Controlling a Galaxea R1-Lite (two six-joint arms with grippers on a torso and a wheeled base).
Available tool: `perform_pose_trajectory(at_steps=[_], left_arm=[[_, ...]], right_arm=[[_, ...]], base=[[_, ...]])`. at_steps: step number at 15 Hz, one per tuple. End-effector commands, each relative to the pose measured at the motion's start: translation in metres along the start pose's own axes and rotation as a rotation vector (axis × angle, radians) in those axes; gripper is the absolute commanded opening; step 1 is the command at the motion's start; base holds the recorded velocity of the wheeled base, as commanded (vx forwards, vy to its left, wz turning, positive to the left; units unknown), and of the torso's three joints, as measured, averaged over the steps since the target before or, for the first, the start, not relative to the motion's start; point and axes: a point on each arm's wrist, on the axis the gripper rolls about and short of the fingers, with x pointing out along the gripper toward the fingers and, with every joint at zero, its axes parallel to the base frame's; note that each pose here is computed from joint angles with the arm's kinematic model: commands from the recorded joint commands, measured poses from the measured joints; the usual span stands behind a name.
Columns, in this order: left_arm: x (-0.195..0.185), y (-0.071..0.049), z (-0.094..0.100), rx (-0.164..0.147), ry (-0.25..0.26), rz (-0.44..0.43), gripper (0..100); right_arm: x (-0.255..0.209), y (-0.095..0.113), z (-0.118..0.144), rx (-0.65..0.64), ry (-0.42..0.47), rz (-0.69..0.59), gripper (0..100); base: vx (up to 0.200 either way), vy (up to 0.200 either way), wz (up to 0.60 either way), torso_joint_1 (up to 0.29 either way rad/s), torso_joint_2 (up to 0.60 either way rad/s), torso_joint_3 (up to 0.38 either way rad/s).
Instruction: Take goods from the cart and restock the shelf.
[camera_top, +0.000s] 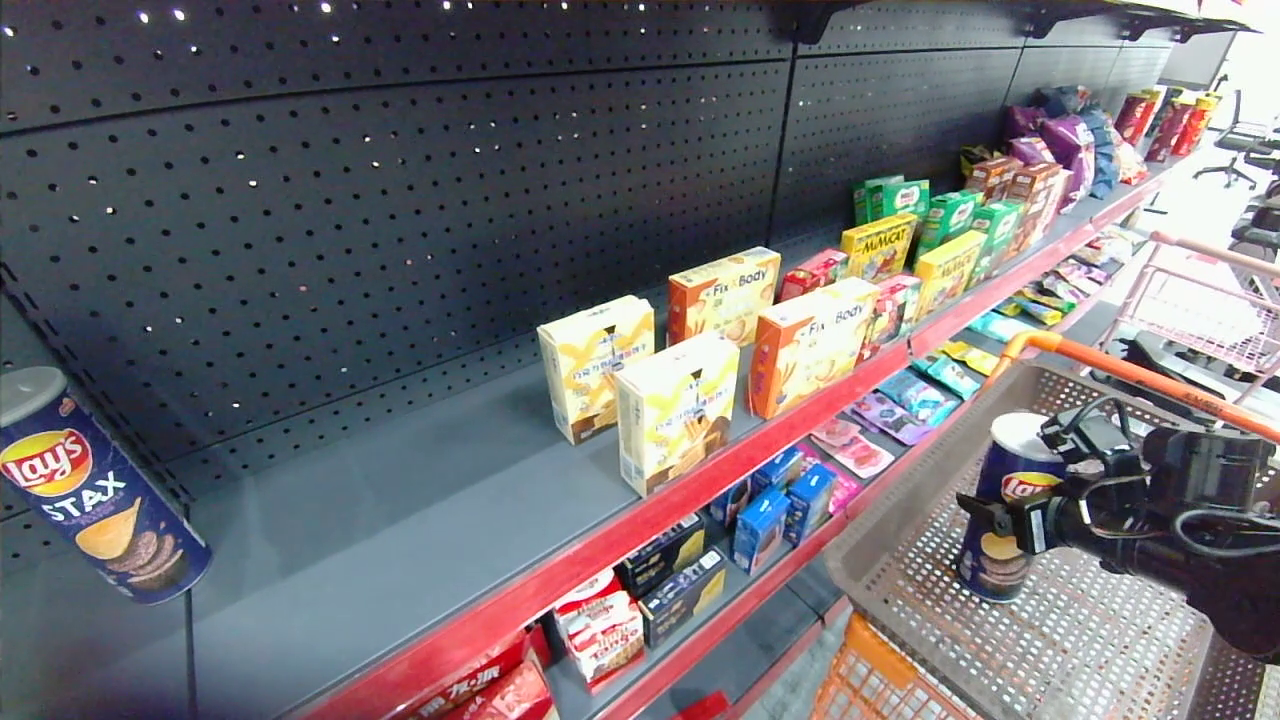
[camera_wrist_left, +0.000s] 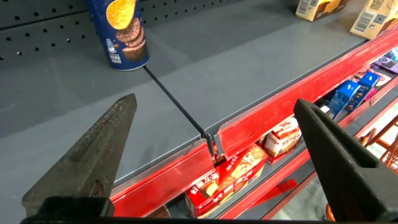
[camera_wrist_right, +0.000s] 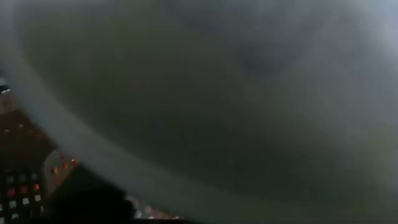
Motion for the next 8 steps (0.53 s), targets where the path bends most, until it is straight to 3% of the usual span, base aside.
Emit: perform_pose_trajectory(at_steps=[1,8], left_arm=[[0.0001,0.0000,0.0001,-0.001,0.001,0.001,100],[0.0001,0.0000,0.0001,-0.001,0.001,0.001,100]], right_arm=[[0.0055,0.0010,-0.0053,0.007,0.020,0.008,0],[-0.0010,-0.0013,0.0021,-0.001,-0.018,-0.019,0]], base=[[0.000,0.000,0.00,0.000,0.00,0.000],[0.000,0.000,0.00,0.000,0.00,0.000]])
